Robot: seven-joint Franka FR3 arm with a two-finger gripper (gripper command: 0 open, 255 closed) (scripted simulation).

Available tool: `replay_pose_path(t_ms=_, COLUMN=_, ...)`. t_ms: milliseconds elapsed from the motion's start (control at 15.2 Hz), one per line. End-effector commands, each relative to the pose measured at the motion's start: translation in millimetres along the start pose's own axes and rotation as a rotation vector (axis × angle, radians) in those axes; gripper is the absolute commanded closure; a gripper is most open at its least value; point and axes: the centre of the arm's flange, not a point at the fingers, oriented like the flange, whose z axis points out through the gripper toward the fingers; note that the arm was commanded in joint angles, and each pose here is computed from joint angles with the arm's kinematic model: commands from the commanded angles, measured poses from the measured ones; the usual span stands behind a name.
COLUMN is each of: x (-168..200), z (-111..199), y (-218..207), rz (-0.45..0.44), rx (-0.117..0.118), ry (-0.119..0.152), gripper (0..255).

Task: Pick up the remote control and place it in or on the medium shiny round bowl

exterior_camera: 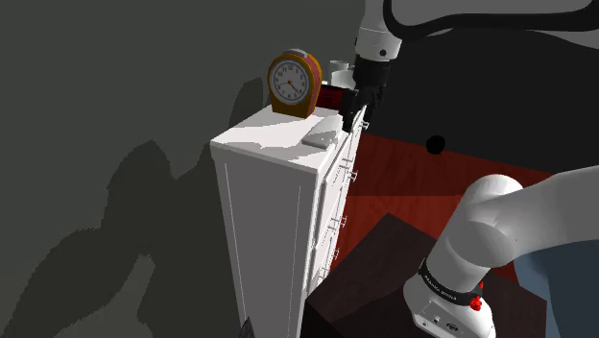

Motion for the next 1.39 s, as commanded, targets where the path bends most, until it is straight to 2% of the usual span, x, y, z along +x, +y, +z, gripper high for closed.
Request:
replay_pose_path(t_ms=0, x=0, z=0, y=0, rz=0.0, rx=0.0, ry=0.0, gripper=0)
replay_pose_path(t_ms=198, x=39, z=-3, y=-20, rz=0.52, rx=-0.008, ry=-0.034, gripper=0)
replay_pose_path(t_ms=396, x=83, z=-4, y=-17, rz=1.04, rx=-0.017, ry=-0.069, gripper=0)
replay_pose_path(t_ms=462, x=93, z=-4, y=-13, rz=1.166, rx=-0.019, ry=-0.077, gripper=0)
replay_pose_path(t_ms=924, x=90, z=33, y=-14, rz=1.166, rx=-0.019, ry=-0.077, gripper=0)
replay_pose_path(t_ms=1320, x=90, z=36, y=-14, rz=1.166, rx=-0.019, ry=-0.077, gripper=0)
